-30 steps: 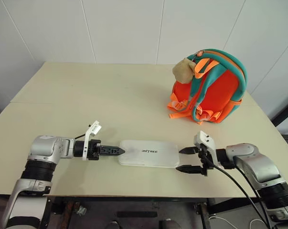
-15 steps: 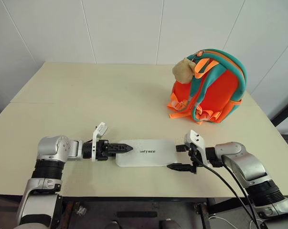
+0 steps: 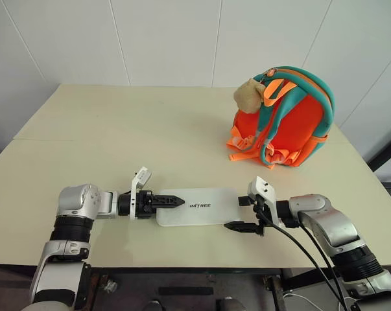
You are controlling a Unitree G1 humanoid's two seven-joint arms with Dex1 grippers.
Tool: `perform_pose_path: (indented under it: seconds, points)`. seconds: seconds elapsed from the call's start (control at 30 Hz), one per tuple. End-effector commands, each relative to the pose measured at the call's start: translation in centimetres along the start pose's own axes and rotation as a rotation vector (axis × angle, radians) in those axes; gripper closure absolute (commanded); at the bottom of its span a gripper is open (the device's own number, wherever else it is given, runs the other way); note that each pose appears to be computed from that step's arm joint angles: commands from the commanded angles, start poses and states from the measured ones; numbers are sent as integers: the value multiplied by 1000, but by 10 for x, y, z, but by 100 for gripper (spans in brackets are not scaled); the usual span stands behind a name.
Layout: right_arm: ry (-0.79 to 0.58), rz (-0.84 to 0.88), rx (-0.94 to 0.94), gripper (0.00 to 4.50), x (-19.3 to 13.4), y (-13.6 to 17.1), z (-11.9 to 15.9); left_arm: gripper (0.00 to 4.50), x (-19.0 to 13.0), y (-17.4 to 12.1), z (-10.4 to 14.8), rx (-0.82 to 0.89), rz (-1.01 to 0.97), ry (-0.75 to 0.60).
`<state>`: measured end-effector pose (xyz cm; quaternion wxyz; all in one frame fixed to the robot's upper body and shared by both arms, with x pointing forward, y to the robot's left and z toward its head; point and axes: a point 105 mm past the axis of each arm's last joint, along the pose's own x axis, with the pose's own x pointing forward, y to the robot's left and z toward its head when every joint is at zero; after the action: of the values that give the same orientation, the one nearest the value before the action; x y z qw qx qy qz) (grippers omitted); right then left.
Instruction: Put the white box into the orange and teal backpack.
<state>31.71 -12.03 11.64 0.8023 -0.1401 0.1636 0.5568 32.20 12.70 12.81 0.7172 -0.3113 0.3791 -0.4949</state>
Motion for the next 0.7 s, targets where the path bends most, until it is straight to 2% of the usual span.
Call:
perform_pose_path:
  seconds: [0.03,0.17,0.23,0.4,0.53,0.7]
  points:
    - [-15,-15,-18,0,-4,0,3,181,1,-8,2,9,-49,-14]
    - [-24,-25,-15,0,-4,-1,5,298,4,-10,6,0,-69,-49]
    - [-29,-28,-10,0,-4,-2,6,324,5,-12,9,-6,-78,-71]
    - [-50,-66,14,0,-14,-5,8,324,-1,-16,23,-2,-94,-152]
    - [-74,-243,30,0,-51,-34,11,324,-35,-24,50,72,-65,-280]
    - [-138,-446,37,0,-88,-69,29,324,-66,-21,50,172,27,-289]
